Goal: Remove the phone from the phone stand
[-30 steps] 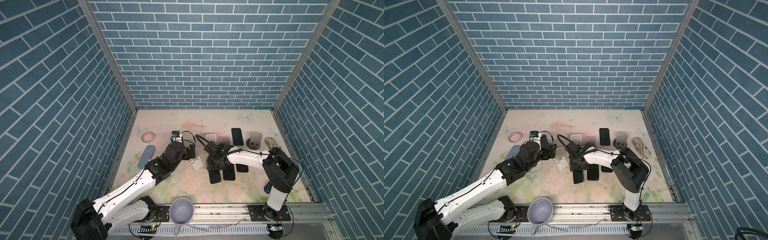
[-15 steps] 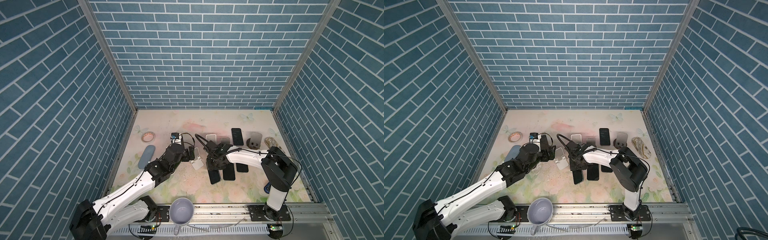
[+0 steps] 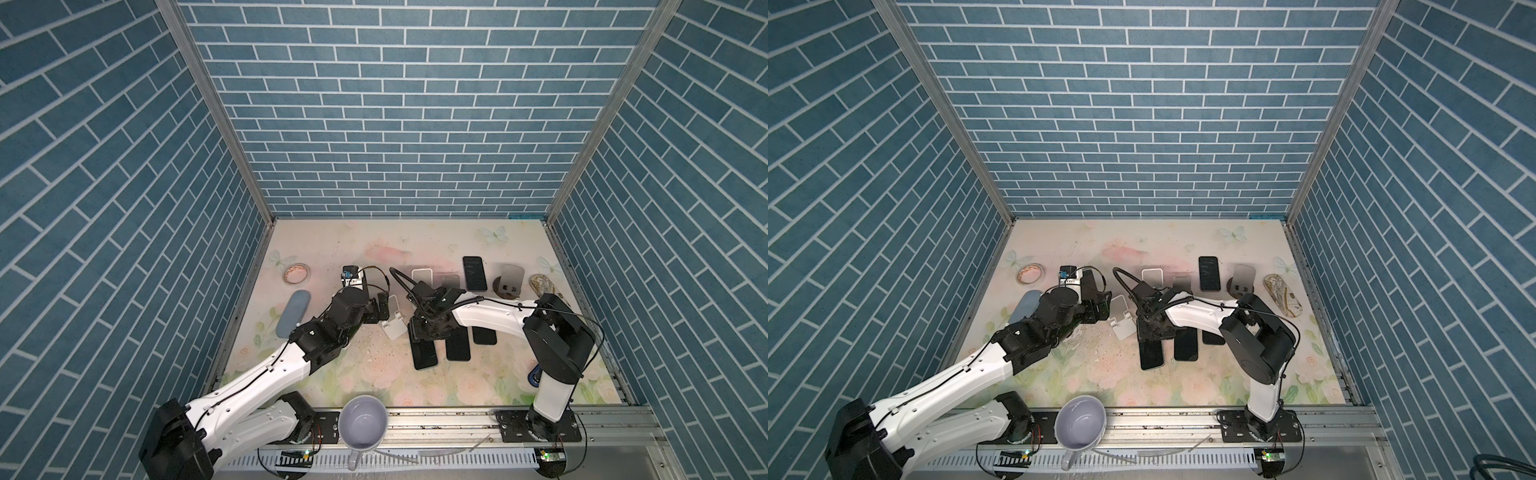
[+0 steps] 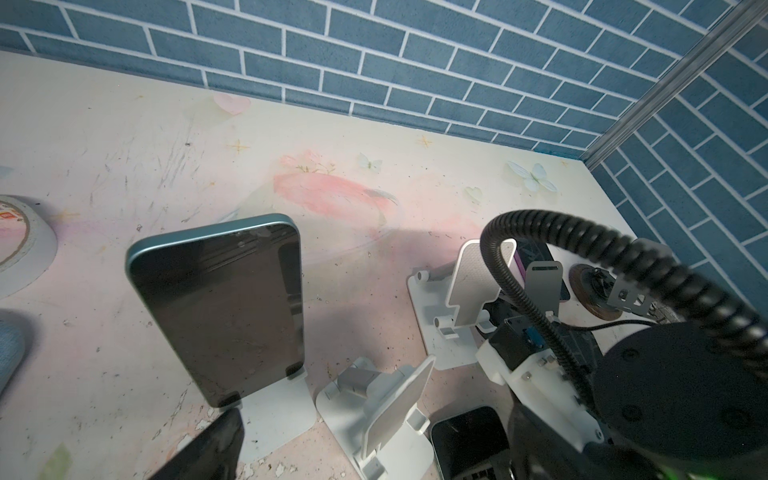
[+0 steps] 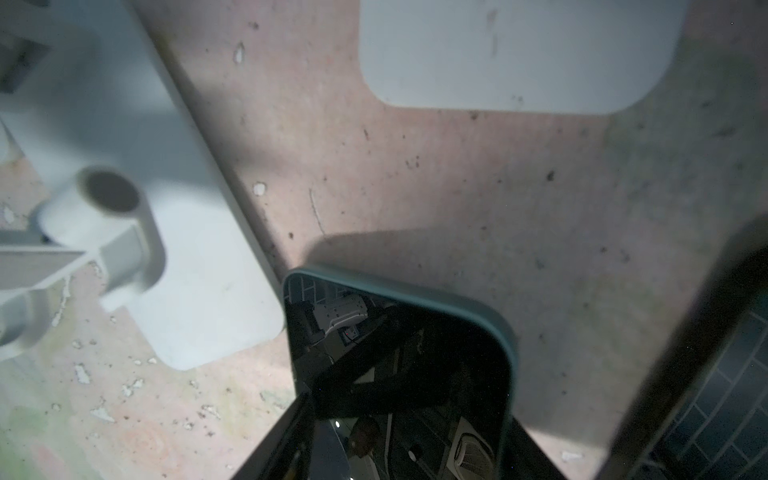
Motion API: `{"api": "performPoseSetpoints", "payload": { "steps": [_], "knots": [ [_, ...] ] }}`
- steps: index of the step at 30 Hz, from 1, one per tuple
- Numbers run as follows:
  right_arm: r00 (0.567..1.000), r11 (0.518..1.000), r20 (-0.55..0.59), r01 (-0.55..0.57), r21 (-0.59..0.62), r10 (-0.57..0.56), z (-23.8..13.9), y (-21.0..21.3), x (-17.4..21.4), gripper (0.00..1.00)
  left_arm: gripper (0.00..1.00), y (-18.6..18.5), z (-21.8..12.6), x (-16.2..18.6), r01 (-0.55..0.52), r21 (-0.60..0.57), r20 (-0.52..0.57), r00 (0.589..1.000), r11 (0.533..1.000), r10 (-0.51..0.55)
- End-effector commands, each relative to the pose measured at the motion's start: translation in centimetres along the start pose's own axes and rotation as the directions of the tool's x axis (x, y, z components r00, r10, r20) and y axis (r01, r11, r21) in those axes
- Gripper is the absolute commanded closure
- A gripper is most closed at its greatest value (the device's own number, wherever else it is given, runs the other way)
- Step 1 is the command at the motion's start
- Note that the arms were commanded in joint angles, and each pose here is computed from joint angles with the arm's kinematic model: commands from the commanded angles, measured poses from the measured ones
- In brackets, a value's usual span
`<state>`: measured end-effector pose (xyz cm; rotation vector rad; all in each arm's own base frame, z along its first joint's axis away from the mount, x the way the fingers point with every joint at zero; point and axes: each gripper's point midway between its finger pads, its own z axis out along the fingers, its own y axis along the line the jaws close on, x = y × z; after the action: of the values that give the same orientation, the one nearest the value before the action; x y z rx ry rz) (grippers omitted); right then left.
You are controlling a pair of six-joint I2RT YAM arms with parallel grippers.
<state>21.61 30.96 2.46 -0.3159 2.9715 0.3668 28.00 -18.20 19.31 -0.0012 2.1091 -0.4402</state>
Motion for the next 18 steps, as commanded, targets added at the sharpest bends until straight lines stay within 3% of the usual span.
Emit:
{"api": "performPoseSetpoints", "payload": {
  "steps": [1, 8, 13, 18],
  "knots": [
    [0.998, 0.995, -0.062, -0.027, 0.101, 0.033, 0.6, -3.0, 2.5, 0.36, 0.0, -0.2, -0.1, 0.0, -0.008, 0.009, 0.002, 1.0, 1.0, 0.008],
    [1.0, 0.99, 0.008, -0.006, 0.14, 0.005, -0.7, -3.9, 1.5, 0.33, 0.0, 1.1, 0.2, 0.7, -0.006, -0.128, -0.085, 0.996, 0.992, -0.005],
    [0.997, 0.991, 0.072, 0.028, 0.131, -0.038, -2.1, -3.4, 0.2, 0.33, 0.0, 1.2, -0.2, 1.0, -0.065, -0.246, -0.132, 0.991, 0.967, 0.033],
    [0.98, 0.987, 0.182, 0.058, 0.147, -0.085, -4.8, -3.5, -1.7, 0.33, 0.0, 1.0, -0.3, 1.6, 0.004, -0.315, -0.124, 0.991, 0.949, -0.045]
  ]
}}
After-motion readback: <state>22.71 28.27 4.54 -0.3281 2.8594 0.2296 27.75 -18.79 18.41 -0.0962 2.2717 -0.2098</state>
